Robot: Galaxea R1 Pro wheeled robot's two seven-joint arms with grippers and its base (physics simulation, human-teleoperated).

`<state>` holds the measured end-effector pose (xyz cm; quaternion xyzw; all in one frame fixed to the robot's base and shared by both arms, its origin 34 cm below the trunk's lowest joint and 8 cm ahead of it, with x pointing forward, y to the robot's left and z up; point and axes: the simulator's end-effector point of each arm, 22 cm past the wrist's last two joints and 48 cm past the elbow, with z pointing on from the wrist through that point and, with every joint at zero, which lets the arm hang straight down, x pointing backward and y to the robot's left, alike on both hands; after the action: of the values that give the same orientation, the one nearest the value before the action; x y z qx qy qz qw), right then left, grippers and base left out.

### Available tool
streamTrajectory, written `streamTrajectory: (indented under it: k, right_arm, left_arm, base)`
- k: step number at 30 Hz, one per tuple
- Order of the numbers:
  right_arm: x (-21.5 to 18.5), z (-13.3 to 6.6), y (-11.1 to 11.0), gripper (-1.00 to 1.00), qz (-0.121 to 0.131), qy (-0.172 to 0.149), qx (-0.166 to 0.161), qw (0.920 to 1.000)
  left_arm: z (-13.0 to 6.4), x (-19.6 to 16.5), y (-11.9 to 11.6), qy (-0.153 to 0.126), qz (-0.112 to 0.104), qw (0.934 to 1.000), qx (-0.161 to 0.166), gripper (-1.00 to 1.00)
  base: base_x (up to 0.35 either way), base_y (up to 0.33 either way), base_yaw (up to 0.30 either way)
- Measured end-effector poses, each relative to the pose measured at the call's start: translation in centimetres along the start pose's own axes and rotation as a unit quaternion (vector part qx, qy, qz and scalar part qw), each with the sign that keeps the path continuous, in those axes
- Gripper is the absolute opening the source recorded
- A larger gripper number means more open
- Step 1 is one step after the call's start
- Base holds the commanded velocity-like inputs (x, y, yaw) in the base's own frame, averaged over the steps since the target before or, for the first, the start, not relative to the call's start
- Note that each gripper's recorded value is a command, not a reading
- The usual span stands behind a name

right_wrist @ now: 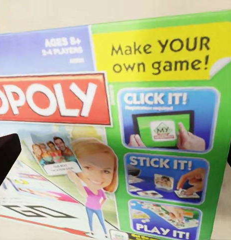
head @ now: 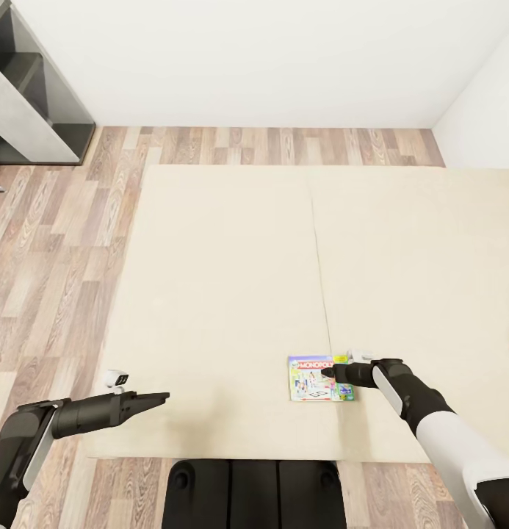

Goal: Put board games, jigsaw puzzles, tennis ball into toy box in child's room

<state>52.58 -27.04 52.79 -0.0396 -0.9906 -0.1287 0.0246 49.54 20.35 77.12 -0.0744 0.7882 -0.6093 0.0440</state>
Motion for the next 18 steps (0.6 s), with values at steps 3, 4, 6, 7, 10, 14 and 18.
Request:
streamTrajectory:
  k: [3, 4, 6, 7, 10, 14, 18]
  right_arm:
    - [0.01, 0.01, -0.02, 1.0, 0.0, 0.0, 0.0, 1.0]
    - [0.02, 0.01, -0.02, 1.0, 0.0, 0.0, 0.0, 1.0]
    - [0.02, 0.01, -0.04, 1.0, 0.0, 0.0, 0.001, 1.0]
    - [0.02, 0.01, -0.06, 1.0, 0.0, 0.0, 0.001, 1.0]
    - [0.03, 0.01, -0.06, 1.0, 0.0, 0.0, 0.001, 1.0]
    - [0.03, 0.02, -0.06, 1.0, 0.0, 0.0, 0.001, 1.0]
    - [0.03, 0.02, -0.06, 1.0, 0.0, 0.0, 0.001, 1.0]
  left_arm:
    - [0.0, 0.0, 0.0, 0.0, 0.0, 1.0, 0.0, 1.0]
    - [0.0, 0.0, 0.0, 0.0, 0.0, 1.0, 0.0, 1.0]
    - [0.0, 0.0, 0.0, 0.0, 0.0, 1.0, 0.0, 1.0]
    - [0.0, 0.0, 0.0, 0.0, 0.0, 1.0, 0.0, 1.0]
    - [0.0, 0.0, 0.01, 0.0, 0.0, 1.0, 0.0, 1.0]
    - [0.0, 0.0, 0.0, 0.0, 0.0, 1.0, 0.0, 1.0]
    - [0.01, 0.01, 0.01, 0.0, 0.0, 1.0, 0.0, 1.0]
  base:
    - [0.0, 0.037, 0.0]
    - [0.0, 0.017, 0.0]
    - [0.0, 0.012, 0.0]
    - [0.0, 0.007, 0.0]
    - [0.0, 0.04, 0.0]
    - [0.0, 0.139, 0.0]
    - [0.0, 0.066, 0.0]
